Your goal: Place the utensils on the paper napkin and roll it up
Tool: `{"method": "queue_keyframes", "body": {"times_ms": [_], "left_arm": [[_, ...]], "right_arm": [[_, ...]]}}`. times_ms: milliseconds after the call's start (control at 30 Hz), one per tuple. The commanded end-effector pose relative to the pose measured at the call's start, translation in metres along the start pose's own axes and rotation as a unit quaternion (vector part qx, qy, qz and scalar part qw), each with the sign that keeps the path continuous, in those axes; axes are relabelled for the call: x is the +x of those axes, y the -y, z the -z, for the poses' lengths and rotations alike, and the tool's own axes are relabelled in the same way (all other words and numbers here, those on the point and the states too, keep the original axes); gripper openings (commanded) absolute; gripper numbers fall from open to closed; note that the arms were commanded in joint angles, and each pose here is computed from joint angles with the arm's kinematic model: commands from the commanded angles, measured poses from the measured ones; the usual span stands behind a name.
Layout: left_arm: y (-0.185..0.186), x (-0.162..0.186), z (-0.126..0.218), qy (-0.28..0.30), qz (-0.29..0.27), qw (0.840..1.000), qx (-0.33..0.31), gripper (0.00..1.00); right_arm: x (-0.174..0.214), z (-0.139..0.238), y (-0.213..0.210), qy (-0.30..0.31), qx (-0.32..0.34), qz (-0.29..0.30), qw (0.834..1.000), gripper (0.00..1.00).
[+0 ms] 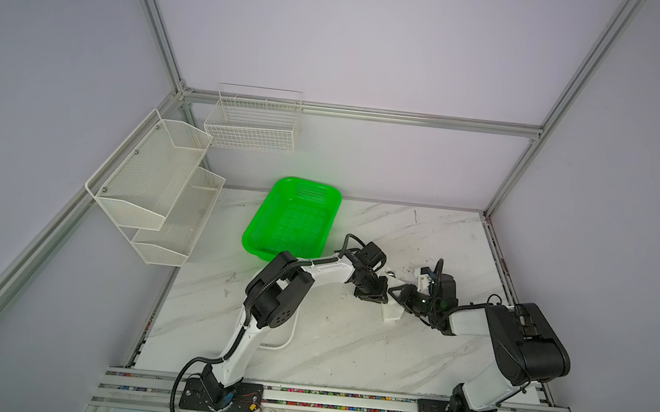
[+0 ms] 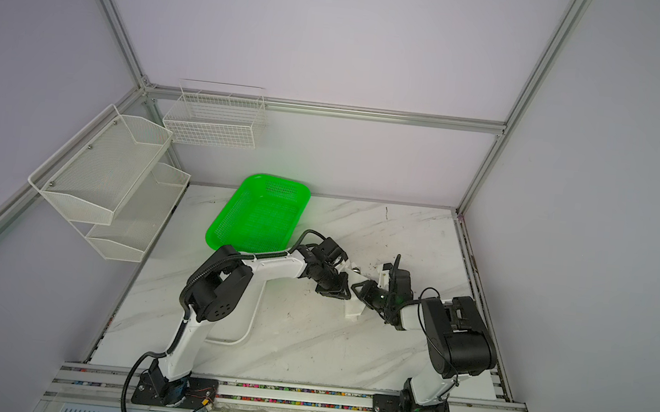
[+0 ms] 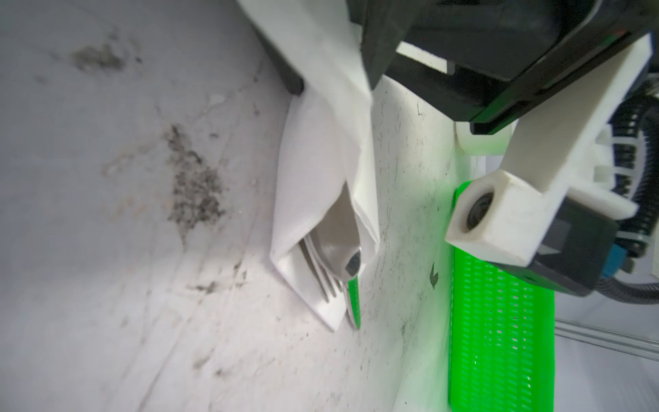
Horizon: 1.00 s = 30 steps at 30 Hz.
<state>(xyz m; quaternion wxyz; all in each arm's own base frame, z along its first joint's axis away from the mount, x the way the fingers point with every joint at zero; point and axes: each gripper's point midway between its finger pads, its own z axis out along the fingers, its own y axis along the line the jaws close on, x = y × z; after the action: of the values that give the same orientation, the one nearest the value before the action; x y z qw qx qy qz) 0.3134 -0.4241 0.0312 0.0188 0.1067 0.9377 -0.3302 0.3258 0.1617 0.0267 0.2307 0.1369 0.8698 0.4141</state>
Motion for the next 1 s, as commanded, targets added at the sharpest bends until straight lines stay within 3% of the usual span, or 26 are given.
{"method": "queue_keyframes", "body": {"times_ms": [0, 233, 567, 967], "left_arm": [[-0.022, 0.008, -0.011, -0.011, 0.007, 0.999, -0.051, 0.21], [-0.003, 0.000, 0.014, 0.023, 0.002, 0.999, -0.036, 0.22], [0.015, -0.012, 0.074, 0.125, 0.000, 0.992, -0.015, 0.28], [0.005, -0.015, 0.149, 0.249, 0.024, 0.968, 0.005, 0.37]], "right_arm": [[0.040, 0.002, 0.044, -0.053, 0.073, -0.056, 0.994, 0.27], [0.036, 0.004, 0.032, -0.048, 0.045, -0.039, 0.997, 0.15], [0.013, 0.015, -0.004, -0.009, 0.001, 0.002, 1.000, 0.13], [-0.008, 0.048, -0.060, 0.038, -0.055, 0.077, 0.995, 0.11]]}}
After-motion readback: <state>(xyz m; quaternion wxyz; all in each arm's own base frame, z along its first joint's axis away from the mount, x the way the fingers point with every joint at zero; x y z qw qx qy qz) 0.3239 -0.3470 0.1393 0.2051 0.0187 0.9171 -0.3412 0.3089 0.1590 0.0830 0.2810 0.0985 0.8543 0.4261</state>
